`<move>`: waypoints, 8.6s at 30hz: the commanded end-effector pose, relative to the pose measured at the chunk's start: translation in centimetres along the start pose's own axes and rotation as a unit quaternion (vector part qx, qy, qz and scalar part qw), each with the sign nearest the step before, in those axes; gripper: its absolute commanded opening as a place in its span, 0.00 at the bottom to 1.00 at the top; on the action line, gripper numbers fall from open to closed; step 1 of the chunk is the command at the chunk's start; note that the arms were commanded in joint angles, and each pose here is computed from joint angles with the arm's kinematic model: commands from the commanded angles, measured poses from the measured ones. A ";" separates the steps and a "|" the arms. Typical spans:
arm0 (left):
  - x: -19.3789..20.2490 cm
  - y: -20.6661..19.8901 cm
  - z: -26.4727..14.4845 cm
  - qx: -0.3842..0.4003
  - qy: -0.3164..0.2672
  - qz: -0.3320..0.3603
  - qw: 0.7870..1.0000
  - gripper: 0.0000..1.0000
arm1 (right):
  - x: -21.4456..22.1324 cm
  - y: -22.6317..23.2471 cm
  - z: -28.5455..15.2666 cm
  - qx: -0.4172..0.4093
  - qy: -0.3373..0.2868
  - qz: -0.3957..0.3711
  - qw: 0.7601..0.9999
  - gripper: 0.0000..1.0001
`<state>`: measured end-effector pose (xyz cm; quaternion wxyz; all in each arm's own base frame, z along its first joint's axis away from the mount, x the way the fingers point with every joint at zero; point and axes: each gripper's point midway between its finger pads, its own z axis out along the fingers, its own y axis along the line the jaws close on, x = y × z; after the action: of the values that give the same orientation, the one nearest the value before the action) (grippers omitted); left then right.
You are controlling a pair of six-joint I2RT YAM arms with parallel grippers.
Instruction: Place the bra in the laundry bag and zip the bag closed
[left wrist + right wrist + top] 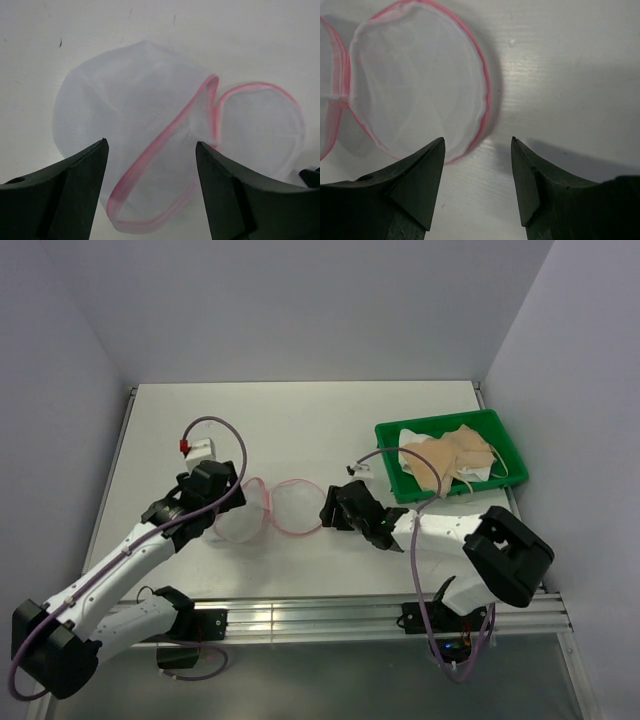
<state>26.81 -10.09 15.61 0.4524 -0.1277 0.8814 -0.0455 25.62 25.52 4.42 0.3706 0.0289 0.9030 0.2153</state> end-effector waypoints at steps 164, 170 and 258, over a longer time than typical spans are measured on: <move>-5.7 -10.8 -13.4 0.425 -0.066 0.069 0.900 0.64 | -16.7 -19.4 -6.7 0.363 0.015 -0.090 0.927 0.47; -4.3 -10.3 -12.8 0.428 -0.061 0.084 0.898 0.64 | -15.2 -21.4 -4.4 0.401 0.070 -0.118 0.906 0.45; -8.5 -36.0 -4.2 0.588 -0.114 0.207 0.774 0.91 | -36.0 -0.6 -25.7 -0.033 -0.349 -0.089 0.932 0.00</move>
<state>34.12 -42.53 30.09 0.5184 0.3151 0.6679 -0.4312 34.78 6.55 40.43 0.6533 0.0528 0.7392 0.1549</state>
